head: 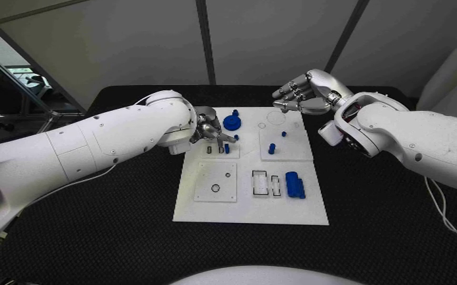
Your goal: Assemble the parts on the task board
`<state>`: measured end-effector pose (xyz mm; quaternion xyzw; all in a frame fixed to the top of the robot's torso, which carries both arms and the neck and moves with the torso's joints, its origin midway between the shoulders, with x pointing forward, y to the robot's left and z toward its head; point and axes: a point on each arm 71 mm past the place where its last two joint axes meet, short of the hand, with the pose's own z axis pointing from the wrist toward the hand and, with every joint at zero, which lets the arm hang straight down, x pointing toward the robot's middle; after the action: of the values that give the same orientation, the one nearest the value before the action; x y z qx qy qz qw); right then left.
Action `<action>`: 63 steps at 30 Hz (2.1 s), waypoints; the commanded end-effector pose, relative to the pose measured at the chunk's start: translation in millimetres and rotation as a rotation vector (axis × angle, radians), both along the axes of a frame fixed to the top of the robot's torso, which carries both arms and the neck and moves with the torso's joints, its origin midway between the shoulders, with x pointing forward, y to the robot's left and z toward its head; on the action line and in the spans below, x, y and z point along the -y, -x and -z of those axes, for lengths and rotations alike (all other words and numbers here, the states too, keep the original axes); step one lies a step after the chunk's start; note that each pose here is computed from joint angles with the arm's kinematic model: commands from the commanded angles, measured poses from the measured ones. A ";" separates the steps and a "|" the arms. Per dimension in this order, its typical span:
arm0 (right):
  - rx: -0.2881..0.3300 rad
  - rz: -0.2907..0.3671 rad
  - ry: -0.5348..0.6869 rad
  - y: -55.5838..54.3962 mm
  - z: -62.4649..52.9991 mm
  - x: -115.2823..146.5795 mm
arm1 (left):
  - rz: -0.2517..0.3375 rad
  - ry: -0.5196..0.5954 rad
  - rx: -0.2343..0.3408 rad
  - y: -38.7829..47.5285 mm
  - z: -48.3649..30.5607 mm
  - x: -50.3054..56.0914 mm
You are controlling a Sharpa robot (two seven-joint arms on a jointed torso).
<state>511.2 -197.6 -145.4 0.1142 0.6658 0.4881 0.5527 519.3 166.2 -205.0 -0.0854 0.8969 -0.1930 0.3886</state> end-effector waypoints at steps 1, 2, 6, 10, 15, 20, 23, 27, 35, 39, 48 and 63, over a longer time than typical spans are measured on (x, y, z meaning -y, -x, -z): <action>0.008 0.007 0.002 -0.8 -1.5 -0.1 | 0.014 -0.022 -0.013 0.4 0.1 0.4; 0.007 0.008 0.002 -0.9 -1.4 -0.3 | 0.015 -0.023 -0.014 0.4 0.2 0.6; 0.006 0.007 0.003 -1.3 -1.1 -0.9 | 0.020 -0.024 -0.018 0.7 0.4 1.9; 0.005 0.008 0.004 -1.5 -0.9 -1.0 | 0.026 -0.028 -0.021 1.1 0.5 2.9; 0.004 0.009 0.005 -1.7 -0.8 -0.6 | 0.026 -0.028 -0.020 0.8 0.6 3.3; 0.003 0.009 0.005 -1.8 -0.6 -0.8 | 0.024 -0.028 -0.019 -0.1 0.9 4.1; 0.003 0.008 0.005 -1.9 -0.6 -1.2 | 0.027 -0.028 -0.020 -0.2 1.1 5.2; 0.002 0.006 0.005 -2.1 -0.4 -1.8 | 0.034 -0.030 -0.023 0.5 1.7 7.5; -0.001 0.004 0.006 -2.3 0.0 -2.6 | 0.048 -0.034 -0.032 2.1 3.1 11.2; -0.002 0.004 0.007 -2.5 0.1 -2.3 | 0.050 -0.036 -0.034 2.0 3.7 11.7; -0.004 0.005 0.008 -2.9 0.5 -2.1 | 0.050 -0.039 -0.038 1.7 4.3 10.8; -0.007 0.009 0.013 -4.3 1.4 -1.8 | 0.031 0.037 -0.096 4.0 5.7 13.3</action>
<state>515.3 -196.5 -147.8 0.1178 0.6700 0.4808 0.5533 518.0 153.9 -207.3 -0.0723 0.9073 -0.1979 0.3640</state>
